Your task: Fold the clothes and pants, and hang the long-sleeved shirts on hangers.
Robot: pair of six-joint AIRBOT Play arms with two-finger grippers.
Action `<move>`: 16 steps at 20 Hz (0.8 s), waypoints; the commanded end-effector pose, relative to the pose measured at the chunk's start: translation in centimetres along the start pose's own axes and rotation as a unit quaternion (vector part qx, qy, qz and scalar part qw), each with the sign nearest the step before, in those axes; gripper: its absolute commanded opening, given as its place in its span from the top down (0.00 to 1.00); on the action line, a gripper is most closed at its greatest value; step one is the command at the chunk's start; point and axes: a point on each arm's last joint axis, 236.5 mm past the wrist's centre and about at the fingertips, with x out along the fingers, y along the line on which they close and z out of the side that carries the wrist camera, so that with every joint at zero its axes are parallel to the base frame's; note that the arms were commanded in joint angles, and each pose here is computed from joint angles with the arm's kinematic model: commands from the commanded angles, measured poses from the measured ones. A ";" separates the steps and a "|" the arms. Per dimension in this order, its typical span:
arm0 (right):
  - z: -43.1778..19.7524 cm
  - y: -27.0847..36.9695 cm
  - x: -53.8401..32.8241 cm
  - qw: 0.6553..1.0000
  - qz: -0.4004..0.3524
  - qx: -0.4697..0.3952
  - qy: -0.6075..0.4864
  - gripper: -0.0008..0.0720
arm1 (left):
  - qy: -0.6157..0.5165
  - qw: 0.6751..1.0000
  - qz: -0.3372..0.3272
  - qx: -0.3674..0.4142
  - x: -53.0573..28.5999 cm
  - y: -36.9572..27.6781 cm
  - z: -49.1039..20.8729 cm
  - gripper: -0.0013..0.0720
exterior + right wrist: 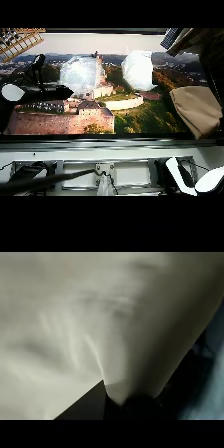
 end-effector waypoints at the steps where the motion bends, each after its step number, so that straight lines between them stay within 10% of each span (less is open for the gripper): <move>1: -4.3 -4.5 1.3 0.996 -0.043 -0.059 0.053 0.96 | 0.001 1.000 0.001 0.000 0.0 0.0 0.0 0.95; 5: -8.5 -6.6 2.1 0.988 -0.069 -0.060 0.121 0.90 | 0.001 1.000 0.001 0.000 0.0 0.0 0.0 0.95; 7: -8.8 -6.7 1.5 0.986 -0.074 -0.065 0.135 0.12 | 0.001 1.000 0.001 0.000 0.0 0.0 0.0 0.95; 8: -8.7 -6.5 0.9 0.984 -0.074 -0.078 0.143 0.04 | 0.001 1.000 0.001 0.000 0.0 0.0 0.0 0.95; 12: -4.8 -3.9 -2.8 0.988 -0.055 -0.083 0.117 0.03 | 0.001 1.000 0.001 0.000 0.0 0.0 0.0 0.95; 16: -2.4 9.1 -7.5 0.980 0.170 -0.064 0.081 0.07 | 0.001 1.000 0.001 0.000 0.0 0.0 0.0 0.95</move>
